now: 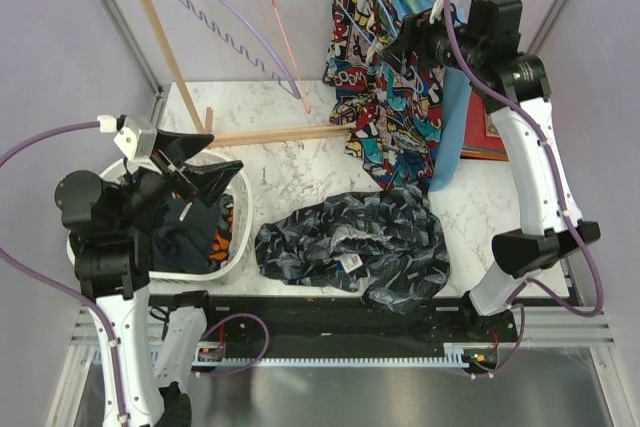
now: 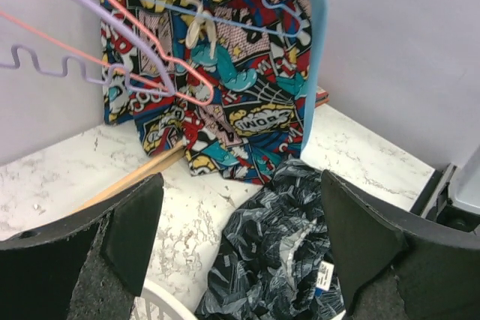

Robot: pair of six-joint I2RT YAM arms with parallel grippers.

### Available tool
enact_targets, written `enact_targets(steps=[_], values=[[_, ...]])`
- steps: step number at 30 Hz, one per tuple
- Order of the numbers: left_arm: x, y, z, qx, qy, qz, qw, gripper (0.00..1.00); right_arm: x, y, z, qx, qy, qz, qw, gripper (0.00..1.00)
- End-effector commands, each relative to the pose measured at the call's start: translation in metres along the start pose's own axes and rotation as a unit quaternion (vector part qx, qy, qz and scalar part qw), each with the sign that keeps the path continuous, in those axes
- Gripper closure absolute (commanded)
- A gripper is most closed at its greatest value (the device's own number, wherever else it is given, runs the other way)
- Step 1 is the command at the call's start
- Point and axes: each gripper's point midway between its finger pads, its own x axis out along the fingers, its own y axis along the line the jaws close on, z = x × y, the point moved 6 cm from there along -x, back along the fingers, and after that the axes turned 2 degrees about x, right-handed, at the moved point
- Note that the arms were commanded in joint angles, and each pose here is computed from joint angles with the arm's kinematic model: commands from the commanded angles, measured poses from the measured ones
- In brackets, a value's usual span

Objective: Place the shorts on the hanger

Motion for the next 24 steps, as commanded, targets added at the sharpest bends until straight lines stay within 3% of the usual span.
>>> enact_targets(steps=[1, 13, 24], values=[[-0.007, -0.018, 0.008, -0.025, -0.019, -0.031, 0.999, 0.09, -0.002, -0.004, 0.030, -0.014, -0.052, -0.026, 0.998, 0.28], [-0.006, -0.011, 0.002, -0.041, -0.020, -0.020, 0.999, 0.09, 0.037, -0.031, 0.007, -0.025, -0.039, -0.058, 0.997, 0.33], [-0.008, -0.015, 0.000, -0.041, -0.021, -0.023, 0.999, 0.08, 0.072, -0.019, -0.011, -0.074, -0.025, -0.075, 0.994, 0.36]])
